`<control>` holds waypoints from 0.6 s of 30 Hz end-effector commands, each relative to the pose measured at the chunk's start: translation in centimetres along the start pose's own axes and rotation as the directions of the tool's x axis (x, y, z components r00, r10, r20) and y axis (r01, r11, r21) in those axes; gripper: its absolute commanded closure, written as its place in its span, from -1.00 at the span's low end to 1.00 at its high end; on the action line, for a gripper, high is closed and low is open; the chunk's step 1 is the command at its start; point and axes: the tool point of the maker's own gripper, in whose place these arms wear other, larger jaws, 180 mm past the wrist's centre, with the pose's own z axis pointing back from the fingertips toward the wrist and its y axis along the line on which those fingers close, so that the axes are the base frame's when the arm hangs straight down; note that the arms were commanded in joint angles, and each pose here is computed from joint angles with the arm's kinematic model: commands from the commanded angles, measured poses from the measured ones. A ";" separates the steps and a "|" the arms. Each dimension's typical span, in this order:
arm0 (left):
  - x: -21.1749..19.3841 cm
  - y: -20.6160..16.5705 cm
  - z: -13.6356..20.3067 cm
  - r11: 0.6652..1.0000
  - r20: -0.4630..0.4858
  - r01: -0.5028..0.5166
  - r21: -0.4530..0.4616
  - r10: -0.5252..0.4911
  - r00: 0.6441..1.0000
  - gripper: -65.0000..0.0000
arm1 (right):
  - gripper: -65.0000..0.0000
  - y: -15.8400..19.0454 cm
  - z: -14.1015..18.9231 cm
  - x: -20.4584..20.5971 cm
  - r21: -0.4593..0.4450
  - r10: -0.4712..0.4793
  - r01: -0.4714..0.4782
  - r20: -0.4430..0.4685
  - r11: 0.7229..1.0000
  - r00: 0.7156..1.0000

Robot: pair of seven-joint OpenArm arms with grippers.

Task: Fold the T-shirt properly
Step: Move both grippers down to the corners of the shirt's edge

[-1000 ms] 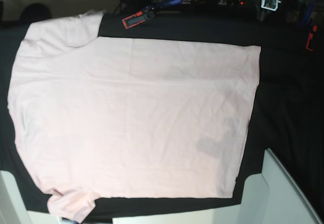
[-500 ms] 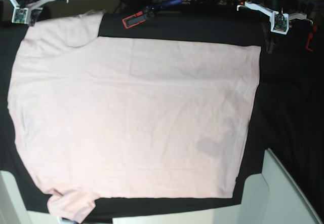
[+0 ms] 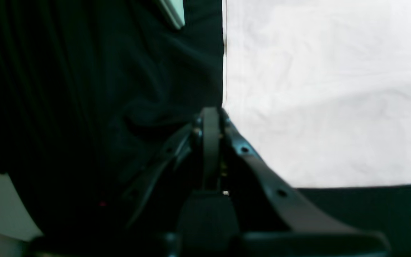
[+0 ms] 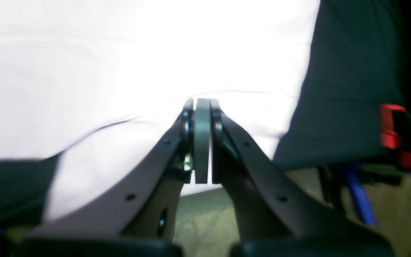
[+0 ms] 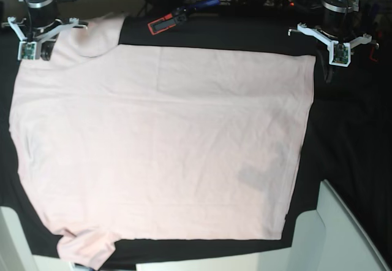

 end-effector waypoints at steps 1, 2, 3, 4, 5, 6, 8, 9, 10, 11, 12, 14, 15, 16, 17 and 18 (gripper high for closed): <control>1.0 0.5 0.1 1.000 0.039 0.005 0.012 -0.006 0.999 1.00 | 1.00 -0.9 0.1 1.1 -0.023 0.002 -0.002 0.039 1.000 0.999; 1.1 0.5 0.1 1.000 0.040 0.005 0.013 -0.005 0.999 1.00 | 1.00 -1.2 0.0 1.2 -0.033 -0.002 0.003 0.043 0.999 0.999; 1.3 0.5 0.0 1.000 0.047 0.004 0.015 -0.005 0.999 1.00 | 1.00 -1.5 0.0 1.3 -0.045 -0.009 0.011 0.047 0.999 0.999; 1.6 0.6 -0.3 1.000 0.056 0.002 0.018 -0.003 0.998 1.00 | 1.00 -1.8 0.0 1.4 -0.053 -0.010 0.013 0.048 0.999 0.999; 1.9 0.7 -0.5 1.000 0.064 0.000 0.024 -0.002 0.998 1.00 | 1.00 -2.2 -0.1 1.7 -0.064 -0.012 0.016 0.055 0.998 0.998; 2.1 0.8 -0.7 1.000 0.069 -0.001 0.026 -0.001 0.998 1.00 | 1.00 -2.3 -0.2 1.6 -0.068 -0.015 0.018 0.048 0.998 0.999; 2.2 0.7 -0.8 1.000 0.072 -0.002 0.026 0.000 0.997 1.00 | 1.00 -3.1 -0.6 1.7 -0.091 -0.023 0.025 0.027 0.996 0.999; 2.2 0.7 -0.8 1.000 0.073 -0.004 0.027 0.002 0.997 1.00 | 1.00 -3.5 -0.8 1.7 -0.103 -0.028 0.030 0.018 0.994 0.999; 2.3 0.7 -0.8 1.000 0.075 -0.006 0.027 0.004 0.997 1.00 | 1.00 -3.9 -0.9 1.7 -0.115 -0.036 0.037 0.007 0.993 0.999; 2.3 0.7 -0.8 0.999 0.076 -0.021 0.026 0.019 0.997 1.00 | 1.00 -4.2 -1.0 1.7 -0.123 -0.041 0.040 -0.001 0.992 0.999; 2.1 0.7 -0.7 0.999 0.072 -0.048 0.021 0.046 0.996 1.00 | 1.00 -4.2 -1.1 1.6 -0.124 -0.043 0.041 -0.013 0.991 0.999; 2.0 1.0 -0.7 0.991 0.072 -0.134 0.016 0.132 0.989 1.00 | 1.00 -3.7 -1.1 1.4 -0.095 -0.029 0.026 -0.025 0.995 0.999; 1.9 1.2 -0.8 0.983 0.070 -0.185 0.011 0.184 0.980 1.00 | 1.00 -3.1 -1.2 1.4 -0.057 -0.013 0.011 -0.030 0.998 0.999; 1.8 1.4 -0.9 0.978 0.061 -0.209 0.001 0.208 0.976 1.00 | 0.96 -2.4 -1.2 1.4 -0.023 0.001 -0.002 -0.029 1.000 1.000; 1.5 1.5 -1.0 0.972 0.037 -0.234 -0.008 0.234 0.972 0.94 | 0.88 -2.0 -1.2 1.3 0.003 0.011 -0.011 -0.032 1.000 0.999; 1.2 1.7 -1.2 0.967 0.012 -0.254 -0.018 0.254 0.967 0.85 | 0.75 -1.7 -1.2 1.3 0.018 0.015 -0.015 -0.032 1.000 0.999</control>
